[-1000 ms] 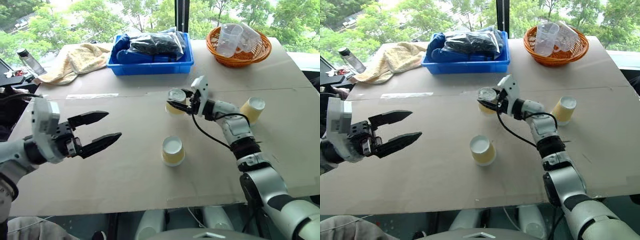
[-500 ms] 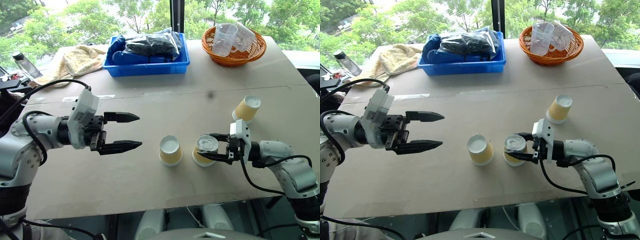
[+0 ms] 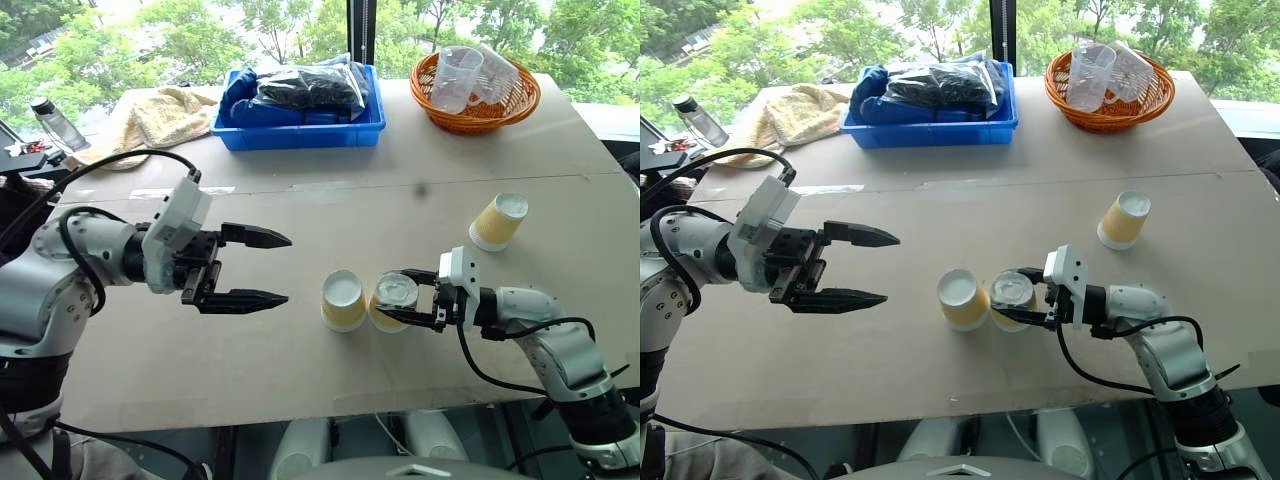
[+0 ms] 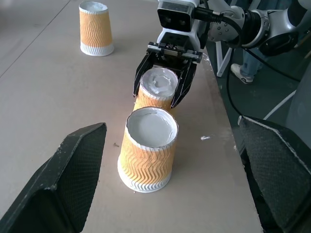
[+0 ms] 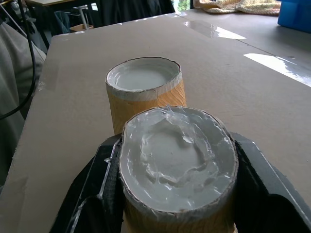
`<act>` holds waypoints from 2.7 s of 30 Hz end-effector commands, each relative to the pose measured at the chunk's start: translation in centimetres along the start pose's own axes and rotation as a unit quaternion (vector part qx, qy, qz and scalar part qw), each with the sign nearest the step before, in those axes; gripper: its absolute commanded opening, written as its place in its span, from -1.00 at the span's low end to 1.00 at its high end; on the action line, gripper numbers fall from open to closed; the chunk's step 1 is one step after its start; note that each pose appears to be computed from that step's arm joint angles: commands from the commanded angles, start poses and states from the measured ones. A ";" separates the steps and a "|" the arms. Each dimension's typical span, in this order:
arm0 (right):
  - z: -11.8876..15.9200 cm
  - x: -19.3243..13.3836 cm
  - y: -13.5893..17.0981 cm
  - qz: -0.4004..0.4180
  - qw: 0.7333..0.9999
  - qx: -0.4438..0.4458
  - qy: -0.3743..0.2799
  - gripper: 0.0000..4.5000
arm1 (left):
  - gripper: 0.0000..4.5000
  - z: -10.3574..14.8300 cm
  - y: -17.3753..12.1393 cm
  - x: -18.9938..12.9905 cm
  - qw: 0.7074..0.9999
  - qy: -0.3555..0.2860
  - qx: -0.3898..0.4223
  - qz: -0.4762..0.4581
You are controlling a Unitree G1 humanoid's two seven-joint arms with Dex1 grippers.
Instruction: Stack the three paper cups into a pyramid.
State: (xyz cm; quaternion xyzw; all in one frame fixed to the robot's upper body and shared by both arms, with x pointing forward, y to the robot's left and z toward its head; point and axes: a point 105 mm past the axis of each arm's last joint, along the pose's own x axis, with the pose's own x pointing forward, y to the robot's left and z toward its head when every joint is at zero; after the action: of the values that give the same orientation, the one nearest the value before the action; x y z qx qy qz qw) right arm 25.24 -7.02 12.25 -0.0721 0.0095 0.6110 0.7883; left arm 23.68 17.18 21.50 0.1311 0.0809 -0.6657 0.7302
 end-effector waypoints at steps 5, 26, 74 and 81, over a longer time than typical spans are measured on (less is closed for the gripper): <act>0.3 -0.4 0.0 0.009 1.000 -0.021 0.009 0.72 | 1.00 0.3 -0.1 0.0 1.000 0.011 0.022 0.000; -2.5 -14.9 -4.7 -0.331 0.940 -0.053 0.071 0.98 | 1.00 3.3 2.2 2.9 0.996 -0.043 0.079 0.016; 0.1 -14.3 -14.7 -0.463 0.883 0.039 -0.064 0.98 | 1.00 5.0 3.6 6.1 0.990 -0.094 0.101 0.025; -0.5 -14.3 -14.5 -0.460 0.885 0.035 -0.055 0.98 | 1.00 5.0 3.6 6.1 0.991 -0.093 0.099 0.022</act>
State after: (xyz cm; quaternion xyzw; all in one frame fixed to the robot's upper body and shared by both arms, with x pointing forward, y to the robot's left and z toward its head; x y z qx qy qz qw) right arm 35.80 -24.16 13.68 0.0086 -0.0279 0.1797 0.9833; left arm 28.10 10.24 23.81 0.1284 -0.0394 -0.6616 0.7377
